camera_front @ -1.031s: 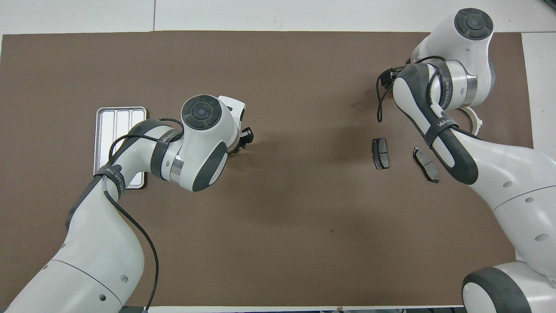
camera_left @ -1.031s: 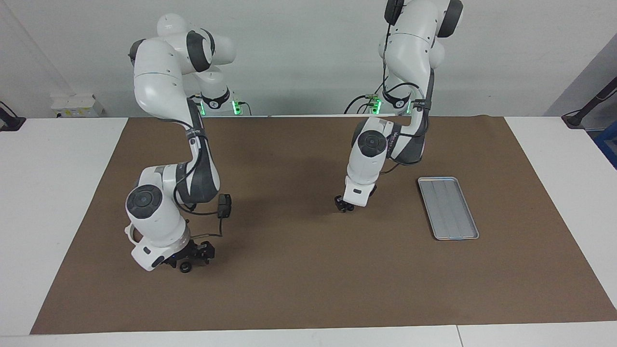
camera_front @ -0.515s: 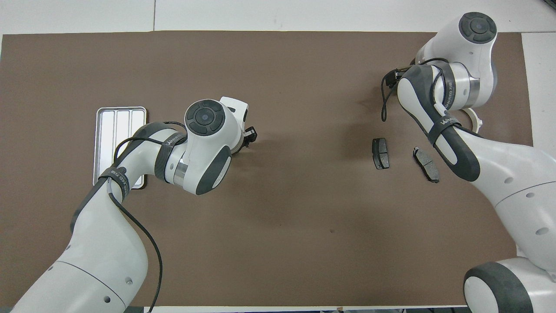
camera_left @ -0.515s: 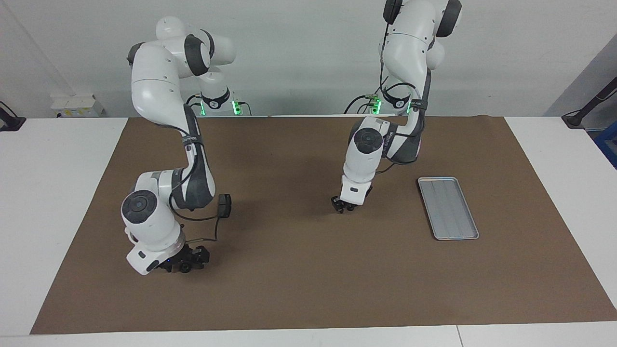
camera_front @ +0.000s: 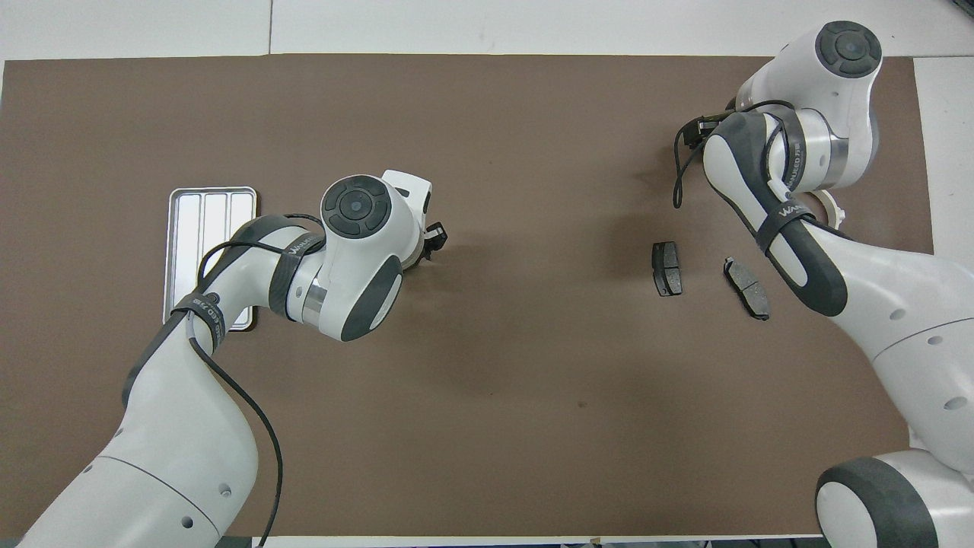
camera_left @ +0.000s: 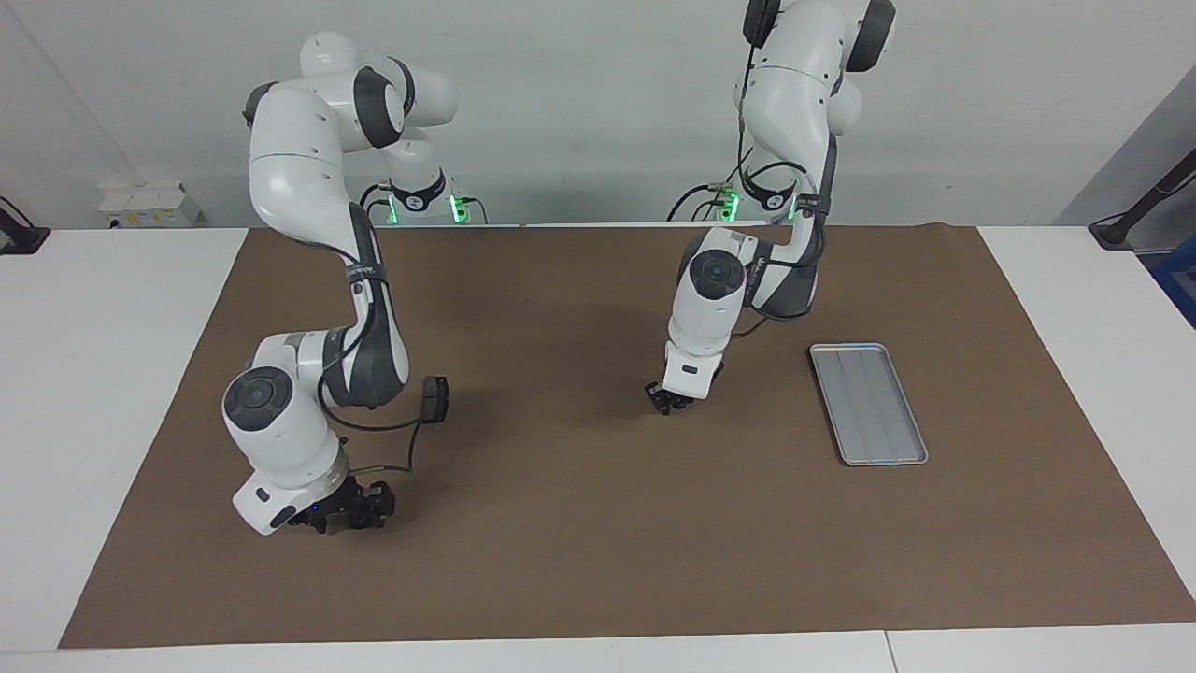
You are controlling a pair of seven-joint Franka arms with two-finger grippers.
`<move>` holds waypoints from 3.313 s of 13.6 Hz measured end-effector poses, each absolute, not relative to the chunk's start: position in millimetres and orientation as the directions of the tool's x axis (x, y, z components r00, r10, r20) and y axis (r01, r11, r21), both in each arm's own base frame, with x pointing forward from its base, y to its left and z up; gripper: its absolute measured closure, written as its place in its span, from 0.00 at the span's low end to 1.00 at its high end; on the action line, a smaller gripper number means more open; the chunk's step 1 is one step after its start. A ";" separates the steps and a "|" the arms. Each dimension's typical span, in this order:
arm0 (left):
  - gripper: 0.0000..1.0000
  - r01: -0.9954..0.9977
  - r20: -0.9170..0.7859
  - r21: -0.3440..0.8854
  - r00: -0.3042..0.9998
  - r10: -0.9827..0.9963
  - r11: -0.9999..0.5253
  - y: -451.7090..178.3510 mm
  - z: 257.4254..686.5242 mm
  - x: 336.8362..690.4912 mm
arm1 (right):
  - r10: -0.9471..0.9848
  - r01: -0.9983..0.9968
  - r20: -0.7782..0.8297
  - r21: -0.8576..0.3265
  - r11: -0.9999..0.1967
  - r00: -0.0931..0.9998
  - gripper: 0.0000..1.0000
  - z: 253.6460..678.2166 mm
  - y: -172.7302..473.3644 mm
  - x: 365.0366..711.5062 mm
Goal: Pick bearing gear from pile to tray
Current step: 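Grasp the black bearing with the left gripper, then place the bearing in the tray while the right gripper reaches the gear, then grasp the second small black gear with the right gripper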
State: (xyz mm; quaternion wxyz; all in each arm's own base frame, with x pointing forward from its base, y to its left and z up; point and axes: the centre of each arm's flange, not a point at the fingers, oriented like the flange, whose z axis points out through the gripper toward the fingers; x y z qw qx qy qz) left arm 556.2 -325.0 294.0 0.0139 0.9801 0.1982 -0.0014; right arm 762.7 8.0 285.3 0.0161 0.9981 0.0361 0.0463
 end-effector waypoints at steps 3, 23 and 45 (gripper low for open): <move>0.77 0.391 -0.005 0.027 0.921 0.391 -0.920 -323.1 296.1 557.0 | 0.068 0.066 0.094 0.018 -0.998 0.993 0.11 282.1 11.2 763.1; 0.77 -0.047 -0.071 -0.011 0.996 -0.046 -0.999 -9.7 340.5 564.6 | 0.062 0.063 -0.030 0.013 -0.998 0.998 0.67 298.1 11.1 750.0; 0.59 -0.024 -0.041 -0.009 0.999 -0.024 -1.000 1.8 300.0 518.8 | -0.447 -0.449 -0.048 -0.147 -0.881 0.893 0.67 492.0 431.5 542.5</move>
